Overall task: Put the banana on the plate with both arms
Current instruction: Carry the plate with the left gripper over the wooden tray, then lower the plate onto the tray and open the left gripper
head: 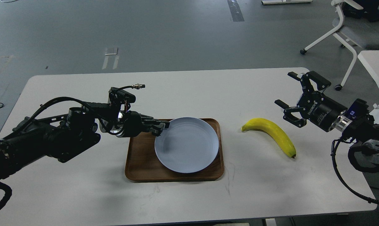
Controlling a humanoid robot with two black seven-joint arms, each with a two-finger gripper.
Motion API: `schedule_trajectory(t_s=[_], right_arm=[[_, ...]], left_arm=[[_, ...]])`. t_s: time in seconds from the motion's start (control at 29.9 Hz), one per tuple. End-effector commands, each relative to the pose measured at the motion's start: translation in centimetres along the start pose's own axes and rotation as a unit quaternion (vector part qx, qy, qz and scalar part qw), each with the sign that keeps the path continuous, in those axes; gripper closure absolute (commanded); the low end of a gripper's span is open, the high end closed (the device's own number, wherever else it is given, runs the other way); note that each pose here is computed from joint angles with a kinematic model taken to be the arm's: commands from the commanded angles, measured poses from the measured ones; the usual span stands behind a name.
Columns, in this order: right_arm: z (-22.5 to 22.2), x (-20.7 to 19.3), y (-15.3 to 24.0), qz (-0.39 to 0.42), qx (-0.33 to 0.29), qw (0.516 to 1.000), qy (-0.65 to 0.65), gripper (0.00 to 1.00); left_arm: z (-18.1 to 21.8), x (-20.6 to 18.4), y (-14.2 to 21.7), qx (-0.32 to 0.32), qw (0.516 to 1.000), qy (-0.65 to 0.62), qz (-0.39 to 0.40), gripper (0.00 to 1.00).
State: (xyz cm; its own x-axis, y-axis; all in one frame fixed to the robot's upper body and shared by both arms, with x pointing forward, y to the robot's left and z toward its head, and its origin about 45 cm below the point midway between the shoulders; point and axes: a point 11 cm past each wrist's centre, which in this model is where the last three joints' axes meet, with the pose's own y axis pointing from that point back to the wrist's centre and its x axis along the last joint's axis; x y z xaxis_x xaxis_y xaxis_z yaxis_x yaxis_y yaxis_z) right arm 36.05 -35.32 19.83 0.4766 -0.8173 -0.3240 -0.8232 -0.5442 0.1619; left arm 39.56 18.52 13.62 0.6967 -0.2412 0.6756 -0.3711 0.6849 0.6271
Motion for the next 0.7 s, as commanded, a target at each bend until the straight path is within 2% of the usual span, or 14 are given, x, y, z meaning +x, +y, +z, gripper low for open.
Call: schedule_trajectory(t_s=[0.0, 0.3, 0.33, 0.37, 0.4, 0.43, 0.6, 0.67], right_arm=[[0.0, 0.0, 0.0, 0.001, 0.0, 1.0, 0.0, 0.0], [-0.2, 0.2, 0.4, 0.003, 0.0, 1.0, 0.002, 0.0], [-0.3, 0.3, 0.4, 0.004, 0.0, 1.0, 0.003, 0.0], [-0.4, 0.4, 0.6, 0.006, 0.0, 1.0, 0.004, 0.0], [-0.3, 0.5, 0.7, 0.007, -0.001, 1.0, 0.004, 0.0], [-0.3, 0.5, 0.8, 0.008, -0.002, 1.0, 0.004, 0.0], [-0.1, 0.6, 0.9, 0.009, -0.003, 1.0, 0.003, 0.0], [-0.2, 0.7, 1.0, 0.011, -0.004, 1.0, 0.004, 0.0]], left_arm=[[-0.4, 0.1, -0.3, 0.008, 1.0, 0.003, 0.001, 1.0], [-0.6, -0.1, -0.9, 0.014, 1.0, 0.013, 0.003, 1.0], [-0.5, 0.0, -0.9, 0.013, 1.0, 0.013, 0.004, 0.86], [-0.4, 0.0, -1.0, 0.01, 1.0, 0.013, 0.004, 0.59], [-0.4, 0.0, -0.9, 0.011, 1.0, 0.013, 0.004, 0.21], [-0.4, 0.0, -0.9, 0.011, 1.0, 0.014, 0.004, 0.01], [-0.8, 0.5, -0.3, 0.015, 1.0, 0.012, 0.008, 0.0], [-1.5, 1.6, 1.2, 0.019, 0.999, 0.018, 0.025, 0.0]])
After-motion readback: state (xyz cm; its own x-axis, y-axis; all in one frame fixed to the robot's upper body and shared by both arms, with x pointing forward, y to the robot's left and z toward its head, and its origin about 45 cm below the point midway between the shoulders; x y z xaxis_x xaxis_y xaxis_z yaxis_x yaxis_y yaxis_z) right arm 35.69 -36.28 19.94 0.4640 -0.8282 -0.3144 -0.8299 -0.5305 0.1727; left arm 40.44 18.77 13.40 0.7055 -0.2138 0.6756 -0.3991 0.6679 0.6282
